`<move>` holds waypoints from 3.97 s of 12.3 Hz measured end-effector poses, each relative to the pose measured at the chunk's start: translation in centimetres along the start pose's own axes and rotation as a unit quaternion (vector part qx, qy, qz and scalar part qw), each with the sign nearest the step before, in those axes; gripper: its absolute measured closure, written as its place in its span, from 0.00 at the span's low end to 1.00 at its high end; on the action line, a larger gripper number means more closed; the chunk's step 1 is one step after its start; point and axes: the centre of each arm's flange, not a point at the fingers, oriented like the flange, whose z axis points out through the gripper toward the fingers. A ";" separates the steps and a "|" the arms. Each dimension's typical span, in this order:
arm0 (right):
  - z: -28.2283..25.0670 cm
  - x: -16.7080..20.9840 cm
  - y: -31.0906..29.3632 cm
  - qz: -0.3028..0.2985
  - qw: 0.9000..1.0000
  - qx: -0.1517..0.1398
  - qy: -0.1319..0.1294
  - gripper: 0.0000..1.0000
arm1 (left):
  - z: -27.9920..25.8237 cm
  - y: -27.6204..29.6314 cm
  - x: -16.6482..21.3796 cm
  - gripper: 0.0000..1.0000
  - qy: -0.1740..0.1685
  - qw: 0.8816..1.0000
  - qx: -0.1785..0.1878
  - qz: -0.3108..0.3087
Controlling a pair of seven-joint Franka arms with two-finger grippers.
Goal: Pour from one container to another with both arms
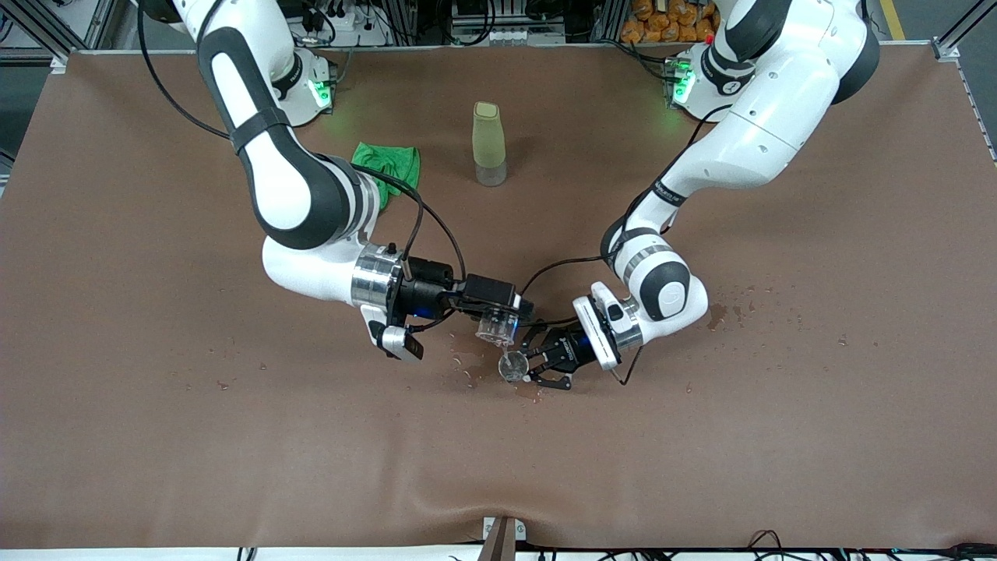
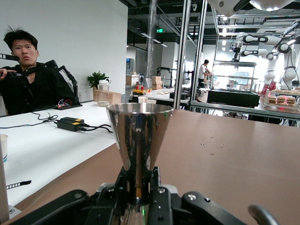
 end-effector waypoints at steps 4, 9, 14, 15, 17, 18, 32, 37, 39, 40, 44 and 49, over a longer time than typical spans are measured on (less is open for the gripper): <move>0.2 0.0 0.0 0.030 1.000 0.002 -0.004 0.85 | 0.0 0.0 0.0 0.79 0.000 1.000 0.000 0.000; 0.2 0.0 -0.2 0.061 0.998 0.009 -0.011 0.85 | 0.1 0.1 0.0 0.79 0.000 1.000 -0.001 0.000; 0.2 0.0 -0.2 0.072 0.997 0.015 -0.015 0.85 | 0.1 0.1 0.0 0.79 0.000 1.000 -0.001 0.000; 0.2 0.0 -0.2 0.075 0.997 0.015 -0.016 0.85 | 0.1 0.1 0.0 0.79 0.000 1.000 -0.001 0.000; 0.2 0.1 -0.2 0.079 0.997 0.016 -0.016 0.85 | 0.1 0.1 0.0 0.79 0.000 1.000 -0.001 0.000; 0.2 0.1 -0.2 0.080 0.997 0.016 -0.016 0.85 | 0.1 0.1 0.0 0.79 0.000 1.000 -0.001 0.000; -9.7 8.8 -0.4 -0.213 0.974 -0.077 0.017 0.85 | -10.3 -6.5 -4.2 0.79 0.006 1.000 0.003 0.021; -22.8 16.3 1.1 -0.336 0.930 -0.142 0.041 0.85 | -18.0 -9.2 -6.3 0.79 0.009 0.998 -0.047 0.043; -29.1 18.8 3.3 -0.379 0.911 -0.157 0.037 0.85 | -20.7 -9.8 -7.0 0.79 0.007 0.997 -0.064 0.048; -32.3 19.7 4.7 -0.399 0.902 -0.159 0.036 0.85 | -21.8 -9.9 -7.3 0.79 0.006 0.996 -0.072 0.050; -43.9 20.6 11.7 -0.478 0.864 -0.157 0.019 0.85 | -25.9 -10.6 -8.2 0.79 -0.005 0.993 -0.102 0.062; -52.0 17.8 18.0 -0.587 0.794 -0.158 -0.025 0.85 | -32.6 -11.3 -9.5 0.79 -0.014 0.989 -0.129 0.068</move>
